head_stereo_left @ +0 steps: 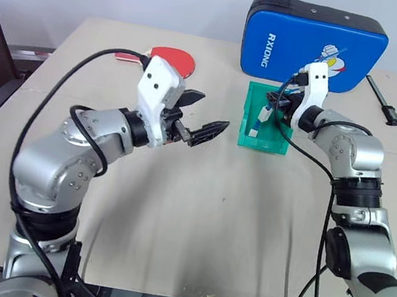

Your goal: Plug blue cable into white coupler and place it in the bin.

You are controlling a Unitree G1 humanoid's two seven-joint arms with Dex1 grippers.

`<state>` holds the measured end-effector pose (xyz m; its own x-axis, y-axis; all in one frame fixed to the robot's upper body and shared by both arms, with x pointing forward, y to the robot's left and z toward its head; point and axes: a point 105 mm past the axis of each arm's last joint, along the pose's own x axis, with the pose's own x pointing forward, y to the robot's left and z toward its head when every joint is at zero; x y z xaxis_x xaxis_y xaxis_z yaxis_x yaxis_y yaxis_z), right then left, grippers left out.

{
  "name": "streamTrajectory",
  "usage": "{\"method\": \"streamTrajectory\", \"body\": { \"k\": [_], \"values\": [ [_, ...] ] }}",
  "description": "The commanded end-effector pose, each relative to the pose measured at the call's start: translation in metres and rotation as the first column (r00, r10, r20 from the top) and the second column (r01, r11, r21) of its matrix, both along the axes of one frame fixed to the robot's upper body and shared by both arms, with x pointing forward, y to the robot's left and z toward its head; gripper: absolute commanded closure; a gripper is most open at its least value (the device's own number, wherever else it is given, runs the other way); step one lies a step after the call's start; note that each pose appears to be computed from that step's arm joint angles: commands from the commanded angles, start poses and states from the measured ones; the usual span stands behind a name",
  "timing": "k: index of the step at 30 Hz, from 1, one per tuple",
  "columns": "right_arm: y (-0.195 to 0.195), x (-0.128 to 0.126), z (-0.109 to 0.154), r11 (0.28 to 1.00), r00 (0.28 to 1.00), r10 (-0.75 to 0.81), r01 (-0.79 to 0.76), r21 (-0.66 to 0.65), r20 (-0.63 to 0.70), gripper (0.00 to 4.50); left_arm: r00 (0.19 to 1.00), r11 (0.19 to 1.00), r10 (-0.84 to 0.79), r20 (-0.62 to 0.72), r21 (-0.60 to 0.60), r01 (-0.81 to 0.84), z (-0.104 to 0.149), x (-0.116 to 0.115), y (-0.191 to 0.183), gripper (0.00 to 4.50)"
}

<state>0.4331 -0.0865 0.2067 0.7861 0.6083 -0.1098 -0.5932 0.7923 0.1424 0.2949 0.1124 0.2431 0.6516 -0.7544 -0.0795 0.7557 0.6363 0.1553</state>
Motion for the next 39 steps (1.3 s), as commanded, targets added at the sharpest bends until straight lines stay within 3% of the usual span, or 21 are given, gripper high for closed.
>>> {"method": "streamTrajectory", "body": {
  "k": [1, 3, 4, 7, 11, 12, 13, 20, 23, 25, 28, 32, 37, 39],
  "values": [
    [0.004, 0.008, 0.019, 0.998, 0.998, 0.055, -0.056, 0.013, 0.025, 4.50, 0.999, 1.000, -0.010, 0.033, -0.010, 0.011, 0.022, -0.010, 0.001, 0.02],
    [0.005, 0.012, 0.017, 0.997, 0.997, 0.076, -0.076, -0.009, 0.008, 4.50, 0.999, 1.000, 0.017, 0.028, -0.010, -0.016, 0.024, -0.009, 0.004, 0.02],
    [0.003, 0.014, 0.018, 0.998, 0.998, 0.067, -0.067, -0.014, 0.012, 4.14, 1.000, 1.000, 0.023, 0.021, -0.015, -0.023, 0.022, -0.009, 0.004, 0.00],
    [0.000, 0.018, 0.023, 0.997, 0.997, 0.066, -0.065, -0.031, 0.031, 2.96, 0.999, 0.999, 0.032, 0.000, 0.001, -0.032, 0.015, -0.010, 0.005, 0.00],
    [-0.010, 0.020, 0.033, 0.999, 0.998, 0.024, -0.021, -0.036, 0.066, 1.09, 0.999, 0.999, 0.036, -0.010, -0.005, -0.036, 0.012, -0.011, 0.005, 0.00],
    [-0.015, 0.020, 0.037, 0.999, 0.997, 0.002, 0.001, -0.041, 0.080, 0.44, 0.999, 0.999, 0.036, -0.012, -0.004, -0.036, 0.012, -0.011, 0.005, 0.00],
    [-0.021, 0.020, 0.041, 0.999, 0.995, -0.016, 0.020, -0.050, 0.098, 0.10, 0.999, 0.999, 0.034, -0.015, -0.005, -0.034, 0.012, -0.011, 0.005, 0.00],
    [-0.048, -0.013, 0.071, 0.999, 0.984, -0.004, 0.012, -0.045, 0.178, 0.10, 1.000, 0.999, 0.029, 0.008, 0.013, -0.029, 0.009, -0.014, 0.006, 0.00],
    [-0.053, -0.048, 0.070, 0.993, 0.960, 0.110, -0.097, -0.066, 0.258, 0.10, 0.998, 0.997, 0.051, 0.030, 0.052, -0.053, -0.005, -0.021, 0.011, 0.00],
    [-0.059, -0.077, 0.050, 0.980, 0.940, 0.198, -0.180, -0.087, 0.278, 0.10, 0.995, 0.992, 0.096, 0.032, 0.076, -0.098, -0.023, -0.027, 0.020, 0.00],
    [-0.087, -0.120, -0.018, 0.967, 0.952, 0.243, -0.225, -0.117, 0.183, 0.10, 0.974, 0.973, 0.226, -0.019, 0.058, -0.224, -0.064, -0.036, 0.047, 0.00],
    [-0.124, -0.159, -0.083, 0.969, 0.975, 0.204, -0.188, -0.163, 0.087, 0.10, 0.969, 0.951, 0.241, -0.061, 0.213, -0.223, -0.126, -0.065, 0.067, 0.00],
    [-0.148, -0.198, -0.133, 0.970, 0.984, 0.175, -0.167, -0.175, 0.032, 0.10, 0.963, 0.957, 0.265, -0.053, 0.135, -0.256, -0.149, -0.078, 0.067, 0.00],
    [-0.149, -0.206, -0.140, 0.970, 0.983, 0.182, -0.173, -0.168, 0.038, 0.10, 0.967, 0.960, 0.251, -0.042, 0.139, -0.243, -0.153, -0.080, 0.062, 0.00]
  ]
}}
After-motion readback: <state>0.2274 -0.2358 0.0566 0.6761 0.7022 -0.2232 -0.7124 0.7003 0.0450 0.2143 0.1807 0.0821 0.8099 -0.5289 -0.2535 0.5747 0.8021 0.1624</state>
